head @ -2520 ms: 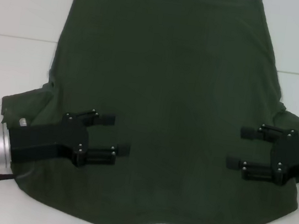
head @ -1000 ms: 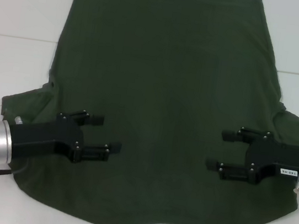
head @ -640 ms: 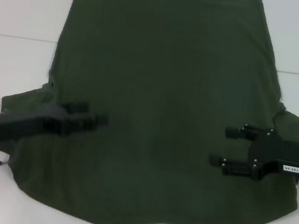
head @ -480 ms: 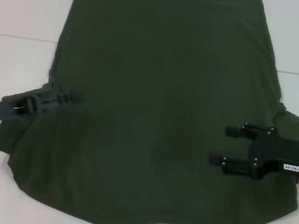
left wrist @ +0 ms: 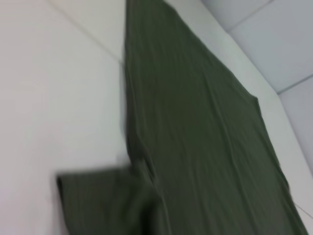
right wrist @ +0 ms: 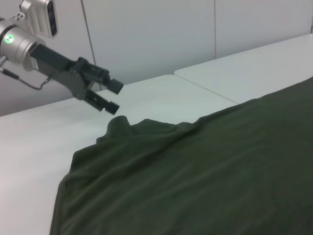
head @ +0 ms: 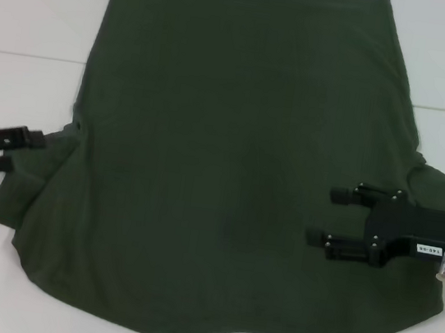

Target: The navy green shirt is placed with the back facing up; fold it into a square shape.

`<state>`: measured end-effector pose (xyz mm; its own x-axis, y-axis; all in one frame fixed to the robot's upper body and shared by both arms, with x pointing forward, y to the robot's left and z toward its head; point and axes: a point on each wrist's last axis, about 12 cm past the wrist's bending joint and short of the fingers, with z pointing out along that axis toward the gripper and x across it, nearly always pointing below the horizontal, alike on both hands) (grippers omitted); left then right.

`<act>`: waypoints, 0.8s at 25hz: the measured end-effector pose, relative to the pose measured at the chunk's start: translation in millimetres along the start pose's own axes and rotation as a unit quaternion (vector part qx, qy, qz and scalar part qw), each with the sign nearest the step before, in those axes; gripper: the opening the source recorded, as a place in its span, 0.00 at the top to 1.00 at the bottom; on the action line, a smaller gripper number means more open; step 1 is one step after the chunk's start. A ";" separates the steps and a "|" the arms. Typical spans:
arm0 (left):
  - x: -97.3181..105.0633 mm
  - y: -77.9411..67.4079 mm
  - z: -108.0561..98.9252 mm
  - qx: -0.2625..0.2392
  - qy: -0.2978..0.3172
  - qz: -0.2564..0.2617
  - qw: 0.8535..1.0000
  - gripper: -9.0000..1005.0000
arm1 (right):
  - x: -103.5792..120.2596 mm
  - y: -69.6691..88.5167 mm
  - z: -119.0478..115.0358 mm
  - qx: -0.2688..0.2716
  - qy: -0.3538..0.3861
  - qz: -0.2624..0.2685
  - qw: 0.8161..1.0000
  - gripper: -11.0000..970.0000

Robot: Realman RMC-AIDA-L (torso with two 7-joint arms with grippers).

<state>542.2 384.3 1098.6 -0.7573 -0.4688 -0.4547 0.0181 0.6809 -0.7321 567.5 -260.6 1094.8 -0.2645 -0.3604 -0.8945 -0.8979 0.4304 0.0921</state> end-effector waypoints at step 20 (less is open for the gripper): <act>-9.1 5.0 16.1 -0.073 0.041 0.057 0.995 0.10 | -0.7 0.0 0.5 -0.001 0.000 0.000 1.000 0.09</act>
<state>559.6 382.8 1090.9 -0.8066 -0.3399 -0.4836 0.0168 0.8047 -0.5935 567.9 -259.9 1095.3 -0.2638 -0.3611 -0.8944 -0.8992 0.4276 0.0925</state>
